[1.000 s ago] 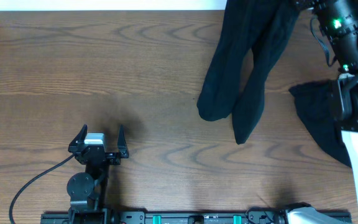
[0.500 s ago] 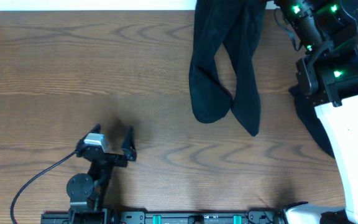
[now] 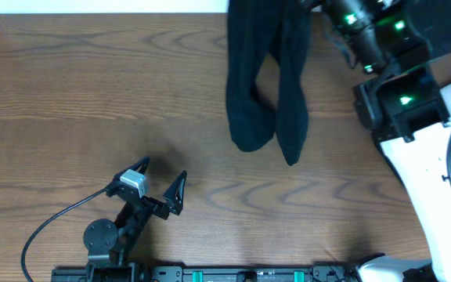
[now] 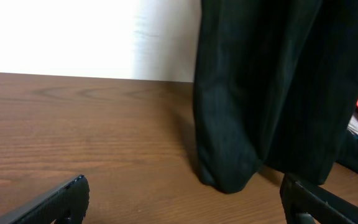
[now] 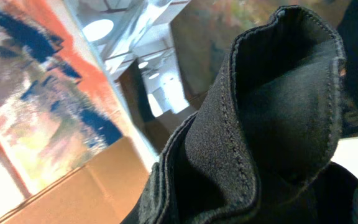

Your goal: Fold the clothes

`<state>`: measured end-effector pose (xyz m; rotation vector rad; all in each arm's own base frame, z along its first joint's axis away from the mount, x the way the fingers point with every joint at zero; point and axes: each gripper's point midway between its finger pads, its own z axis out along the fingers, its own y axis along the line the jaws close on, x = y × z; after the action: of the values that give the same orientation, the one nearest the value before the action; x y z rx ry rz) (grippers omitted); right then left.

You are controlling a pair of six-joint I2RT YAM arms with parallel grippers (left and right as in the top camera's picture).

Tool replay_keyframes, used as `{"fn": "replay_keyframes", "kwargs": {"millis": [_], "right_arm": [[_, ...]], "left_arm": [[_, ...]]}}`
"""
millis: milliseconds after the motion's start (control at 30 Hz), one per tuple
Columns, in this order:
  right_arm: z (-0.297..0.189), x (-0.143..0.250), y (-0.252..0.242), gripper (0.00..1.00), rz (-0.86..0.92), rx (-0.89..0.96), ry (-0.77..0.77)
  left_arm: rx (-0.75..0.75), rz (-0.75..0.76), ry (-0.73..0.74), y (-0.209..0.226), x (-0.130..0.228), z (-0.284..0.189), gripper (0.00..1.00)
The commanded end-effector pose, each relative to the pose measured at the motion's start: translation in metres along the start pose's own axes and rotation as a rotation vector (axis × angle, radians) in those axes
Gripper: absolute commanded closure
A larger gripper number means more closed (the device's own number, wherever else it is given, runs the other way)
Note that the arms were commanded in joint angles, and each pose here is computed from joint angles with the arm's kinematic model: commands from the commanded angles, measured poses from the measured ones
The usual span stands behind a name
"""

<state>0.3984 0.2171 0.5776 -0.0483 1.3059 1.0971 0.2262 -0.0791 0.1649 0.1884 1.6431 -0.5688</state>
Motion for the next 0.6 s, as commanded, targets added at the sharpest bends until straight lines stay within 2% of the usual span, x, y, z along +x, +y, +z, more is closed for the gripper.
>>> {"fn": "replay_keyframes", "kwargs": {"millis": [0, 267, 367, 567], "right_arm": [[0.010, 0.001, 0.022, 0.98, 0.024, -0.039, -0.032], [0.052, 0.051, 0.053, 0.98, 0.140, -0.177, -0.088], [0.065, 0.073, 0.058, 0.98, 0.172, -0.173, -0.127], [0.079, 0.094, 0.073, 0.99, 0.212, -0.198, -0.179]], "left_arm": [[0.014, -0.025, 0.032, 0.000, 0.011, 0.001, 0.02], [0.007, -0.082, 0.073, 0.001, 0.021, 0.000, 0.02], [0.003, -0.144, 0.084, 0.002, 0.024, 0.001, 0.02], [-0.005, -0.173, 0.121, 0.004, 0.032, 0.002, 0.02]]}}
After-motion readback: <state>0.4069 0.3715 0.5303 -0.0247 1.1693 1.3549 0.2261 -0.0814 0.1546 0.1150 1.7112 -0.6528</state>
